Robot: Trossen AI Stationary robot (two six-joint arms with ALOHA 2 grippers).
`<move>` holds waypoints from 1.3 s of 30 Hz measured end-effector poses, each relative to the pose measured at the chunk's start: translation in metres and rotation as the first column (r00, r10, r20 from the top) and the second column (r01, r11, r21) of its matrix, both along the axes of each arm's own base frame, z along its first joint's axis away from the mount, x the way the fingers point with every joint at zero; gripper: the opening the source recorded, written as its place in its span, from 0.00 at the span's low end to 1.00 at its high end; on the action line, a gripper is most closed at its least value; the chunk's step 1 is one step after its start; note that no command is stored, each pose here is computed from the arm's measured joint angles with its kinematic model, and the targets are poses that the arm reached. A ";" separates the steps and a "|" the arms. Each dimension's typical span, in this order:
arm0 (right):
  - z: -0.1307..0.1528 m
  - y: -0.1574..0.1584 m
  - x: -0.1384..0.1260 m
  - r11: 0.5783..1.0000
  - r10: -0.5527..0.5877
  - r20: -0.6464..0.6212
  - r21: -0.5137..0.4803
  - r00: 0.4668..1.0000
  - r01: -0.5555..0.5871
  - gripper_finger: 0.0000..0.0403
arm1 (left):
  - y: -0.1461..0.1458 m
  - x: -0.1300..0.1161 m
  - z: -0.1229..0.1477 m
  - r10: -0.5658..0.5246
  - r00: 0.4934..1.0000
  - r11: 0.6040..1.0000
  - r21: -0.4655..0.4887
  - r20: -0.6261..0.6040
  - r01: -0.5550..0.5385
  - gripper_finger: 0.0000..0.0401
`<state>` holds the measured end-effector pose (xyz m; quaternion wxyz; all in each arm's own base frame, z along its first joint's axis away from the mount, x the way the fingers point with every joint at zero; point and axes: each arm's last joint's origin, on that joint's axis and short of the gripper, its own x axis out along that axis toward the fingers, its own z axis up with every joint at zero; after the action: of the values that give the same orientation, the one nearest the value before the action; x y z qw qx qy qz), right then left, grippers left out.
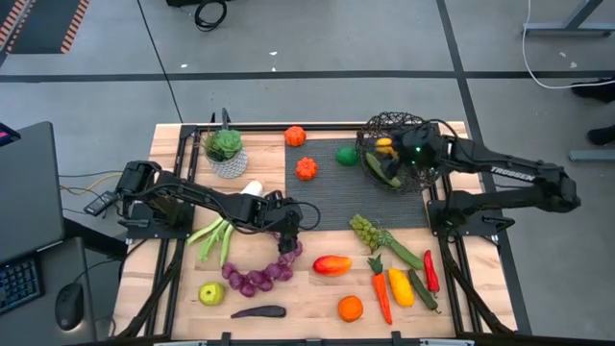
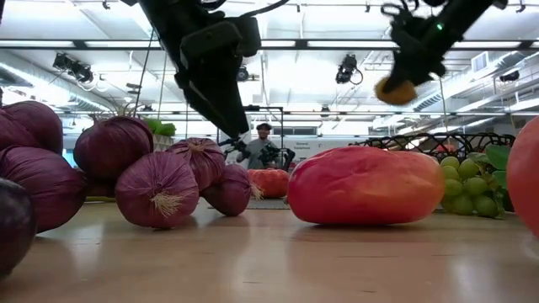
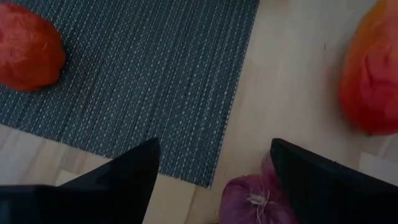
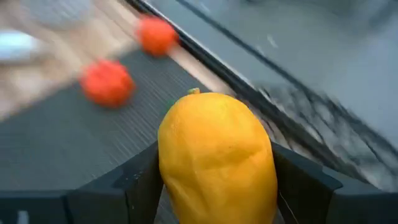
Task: Build produce basket
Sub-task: Put the yellow lemon into the black basket, then put the green grapes into the black basket
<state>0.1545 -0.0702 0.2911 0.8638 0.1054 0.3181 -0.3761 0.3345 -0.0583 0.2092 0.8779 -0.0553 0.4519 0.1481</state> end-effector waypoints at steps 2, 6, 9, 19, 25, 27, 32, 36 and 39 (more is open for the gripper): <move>-0.006 -0.002 -0.008 0.996 -0.053 -0.050 0.063 0.997 0.056 0.66 | 0.000 0.000 0.000 -0.004 1.000 1.000 0.003 -0.002 0.004 0.78; -0.017 -0.001 -0.016 0.974 -0.082 -0.148 0.195 0.986 0.111 0.67 | 0.000 0.001 0.001 -0.041 0.999 0.999 0.026 0.004 0.041 0.78; -0.020 0.000 -0.018 0.962 -0.070 -0.163 0.251 0.984 0.110 0.71 | 0.001 0.002 0.002 -0.048 0.999 0.998 0.030 0.008 0.048 0.78; -0.019 0.001 -0.015 0.952 -0.041 -0.117 0.296 0.992 0.074 0.93 | 0.001 0.002 0.002 -0.048 0.999 0.998 0.030 0.007 0.048 0.78; -0.016 0.012 -0.005 0.887 0.105 0.029 0.449 0.994 -0.107 0.96 | 0.001 0.001 0.001 -0.050 0.999 0.998 0.031 -0.004 0.050 0.78; -0.015 0.022 0.000 0.859 0.163 0.064 0.482 0.985 -0.173 0.96 | 0.000 0.001 0.001 -0.054 0.999 0.998 0.032 -0.008 0.054 0.78; -0.027 0.050 0.008 0.821 0.210 0.044 0.534 0.977 -0.201 0.95 | -0.002 -0.004 -0.001 -0.063 0.996 0.997 0.035 -0.063 0.065 0.78; -0.046 0.069 0.016 0.791 0.239 -0.001 0.580 0.971 -0.194 0.95 | -0.002 -0.008 -0.003 -0.056 0.993 0.998 0.033 -0.099 0.060 0.78; -0.063 0.083 0.023 0.771 0.252 -0.032 0.611 0.967 -0.181 0.95 | -0.004 -0.008 -0.003 -0.051 0.994 0.998 0.026 -0.094 0.054 0.78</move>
<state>0.1778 0.0128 0.2278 0.8034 0.3164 0.4790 -0.1583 0.3263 -0.0627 0.2066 0.8601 -0.0238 0.4917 0.1337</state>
